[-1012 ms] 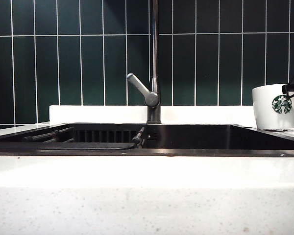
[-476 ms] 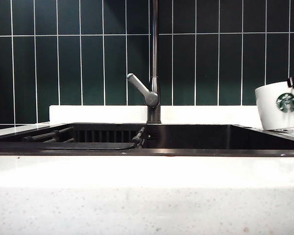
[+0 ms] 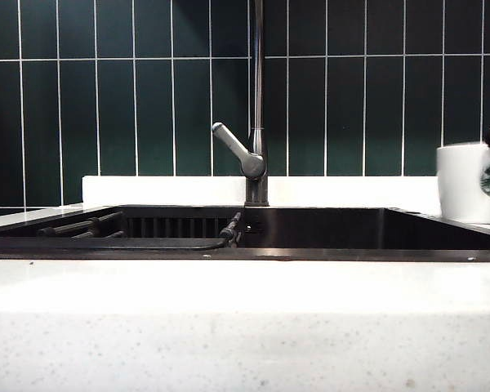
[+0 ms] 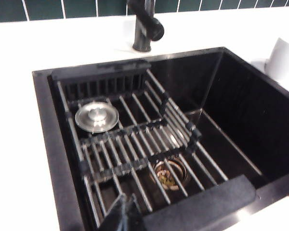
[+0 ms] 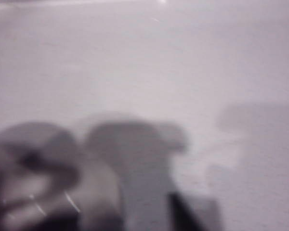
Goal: Pick up the mug next to the sink, go to the faucet to get some water, pour the water into the sink, and finally put the mug back to its place.
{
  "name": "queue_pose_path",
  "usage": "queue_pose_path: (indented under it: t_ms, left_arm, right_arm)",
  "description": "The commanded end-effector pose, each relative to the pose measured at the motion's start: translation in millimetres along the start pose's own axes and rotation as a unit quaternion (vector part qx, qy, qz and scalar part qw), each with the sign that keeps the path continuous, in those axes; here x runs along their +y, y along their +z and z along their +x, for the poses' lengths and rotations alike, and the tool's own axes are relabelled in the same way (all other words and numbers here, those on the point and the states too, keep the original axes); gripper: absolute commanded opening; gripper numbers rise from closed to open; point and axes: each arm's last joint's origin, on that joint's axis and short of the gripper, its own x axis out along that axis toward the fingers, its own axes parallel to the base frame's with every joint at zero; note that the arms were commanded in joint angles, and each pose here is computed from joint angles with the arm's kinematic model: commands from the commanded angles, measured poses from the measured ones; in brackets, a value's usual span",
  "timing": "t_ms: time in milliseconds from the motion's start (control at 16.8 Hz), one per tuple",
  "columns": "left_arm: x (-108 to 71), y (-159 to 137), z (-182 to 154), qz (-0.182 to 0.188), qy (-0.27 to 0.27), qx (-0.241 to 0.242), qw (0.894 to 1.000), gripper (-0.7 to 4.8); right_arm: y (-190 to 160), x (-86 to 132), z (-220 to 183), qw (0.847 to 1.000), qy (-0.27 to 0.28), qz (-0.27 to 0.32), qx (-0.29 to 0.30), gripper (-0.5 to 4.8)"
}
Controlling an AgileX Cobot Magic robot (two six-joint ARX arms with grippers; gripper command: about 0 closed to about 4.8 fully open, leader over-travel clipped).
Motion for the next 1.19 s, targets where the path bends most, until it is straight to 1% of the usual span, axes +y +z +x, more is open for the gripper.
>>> queue_pose_path:
  t_ms: [60,119,179,298,357,417,476,536,595,714,833,952,1012,1131,1190]
  left_arm:
    - [-0.3,0,0,-0.003,-0.003,0.003,1.000,-0.06]
    - [-0.3,0,0,-0.008,-0.004,0.003,1.000,-0.06]
    - [-0.3,0,0,-0.011,-0.004,0.003,1.000,-0.06]
    - [-0.4,0,0,-0.012,-0.006,0.004,1.000,-0.06]
    - [-0.9,0,0,-0.012,-0.014,0.004,1.000,-0.05]
    - [-1.3,0,0,-0.015,-0.022,0.004,1.000,-0.05]
    - [-2.9,0,0,-0.026,-0.049,0.005,0.998,-0.05]
    - [-4.2,0,-1,-0.036,-0.071,0.006,0.997,-0.06]
    - [-4.3,0,-1,-0.036,-0.073,0.006,0.997,-0.06]
    - [-3.4,0,0,-0.036,-0.057,0.004,0.998,-0.06]
    - [-0.4,1,0,-0.034,-0.006,-0.004,0.999,-0.06]
    - [2.0,5,0,-0.027,0.033,-0.022,0.999,-0.06]
    - [3.3,7,1,-0.023,0.052,-0.035,0.998,-0.06]
    - [4.6,12,5,-0.018,0.057,-0.051,0.997,-0.06]
    - [5.2,14,7,-0.014,0.057,-0.051,0.997,-0.06]
  right_arm:
    - [3,0,-1,1.000,-0.005,0.004,-0.009,3.52]
    - [3,0,-2,1.000,-0.005,0.003,-0.004,2.99]
    - [1,0,-3,1.000,-0.003,0.001,0.006,2.80]
    - [-1,0,-4,1.000,-0.004,-0.001,0.023,2.77]
    - [-3,-1,-6,0.999,-0.004,-0.002,0.034,2.68]
    - [-3,-1,-9,0.999,-0.006,-0.003,0.040,2.20]
    - [1,-2,-16,1.000,-0.006,-0.001,0.028,1.11]
    - [7,-3,-26,1.000,-0.003,0.001,0.011,0.89]
    - [10,-3,-30,1.000,-0.003,0.002,0.005,0.89]
    - [21,-6,-54,1.000,0.000,0.005,-0.018,0.84]
    - [30,-9,-80,0.999,0.003,0.008,-0.042,0.84]
    - [36,-9,-108,0.998,0.010,0.009,-0.068,0.81]
    - [38,-8,-122,0.996,0.017,0.008,-0.082,0.69]
    - [41,-6,-147,0.994,0.034,0.009,-0.108,0.52]
    - [41,-4,-157,0.992,0.043,0.008,-0.118,0.52]
